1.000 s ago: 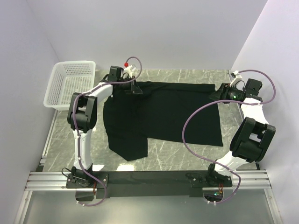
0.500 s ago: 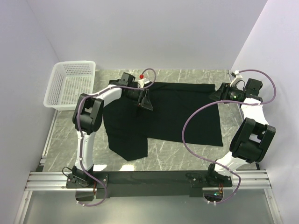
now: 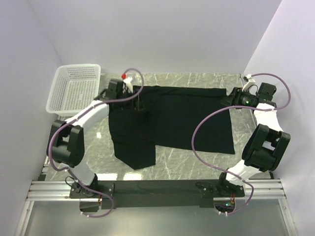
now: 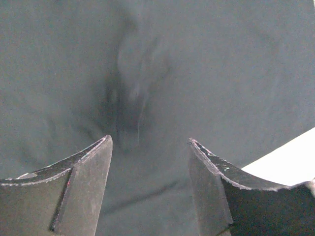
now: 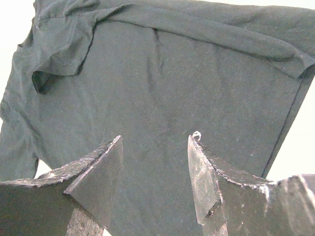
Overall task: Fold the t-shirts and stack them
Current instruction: Fold the tshirt
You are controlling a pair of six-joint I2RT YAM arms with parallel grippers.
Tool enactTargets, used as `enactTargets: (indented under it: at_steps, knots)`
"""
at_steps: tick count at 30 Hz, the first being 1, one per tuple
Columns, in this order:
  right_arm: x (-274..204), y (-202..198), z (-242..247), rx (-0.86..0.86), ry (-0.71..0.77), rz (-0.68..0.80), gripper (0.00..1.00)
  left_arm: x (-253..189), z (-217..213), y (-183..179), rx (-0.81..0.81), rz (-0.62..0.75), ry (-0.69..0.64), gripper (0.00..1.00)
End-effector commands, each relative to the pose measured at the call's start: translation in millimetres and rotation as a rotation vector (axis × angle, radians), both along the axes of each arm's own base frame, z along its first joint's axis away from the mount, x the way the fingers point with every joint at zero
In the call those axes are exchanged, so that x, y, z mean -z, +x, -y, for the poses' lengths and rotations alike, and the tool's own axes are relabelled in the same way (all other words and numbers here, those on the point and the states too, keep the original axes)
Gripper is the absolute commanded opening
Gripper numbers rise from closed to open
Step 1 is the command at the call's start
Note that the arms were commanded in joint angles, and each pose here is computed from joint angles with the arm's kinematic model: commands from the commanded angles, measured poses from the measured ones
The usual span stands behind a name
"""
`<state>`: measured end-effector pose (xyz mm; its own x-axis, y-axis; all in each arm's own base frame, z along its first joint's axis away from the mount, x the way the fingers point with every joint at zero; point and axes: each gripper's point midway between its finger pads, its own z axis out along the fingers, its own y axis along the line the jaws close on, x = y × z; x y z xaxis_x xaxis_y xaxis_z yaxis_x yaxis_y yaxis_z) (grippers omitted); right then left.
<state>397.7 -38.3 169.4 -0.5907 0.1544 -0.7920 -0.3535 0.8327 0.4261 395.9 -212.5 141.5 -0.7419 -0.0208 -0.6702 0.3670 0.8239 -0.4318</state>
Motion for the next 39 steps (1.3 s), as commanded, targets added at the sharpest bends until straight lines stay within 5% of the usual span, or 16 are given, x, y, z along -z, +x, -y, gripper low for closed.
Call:
enactTargets:
  at_steps: [1, 11, 39]
  knots:
    - [-10, 4, -4, -0.013, -0.009, 0.034, 0.62, 19, -10, -17, -0.168, -0.071, 0.018, 0.66]
    - [-6, -2, -7, -0.015, 0.001, 0.023, 0.62, 39, -11, -31, -0.565, -0.294, -0.306, 0.53]
    - [-7, -2, -6, -0.003, -0.002, 0.028, 0.62, 106, -9, -13, -0.693, -0.505, -0.182, 0.37]
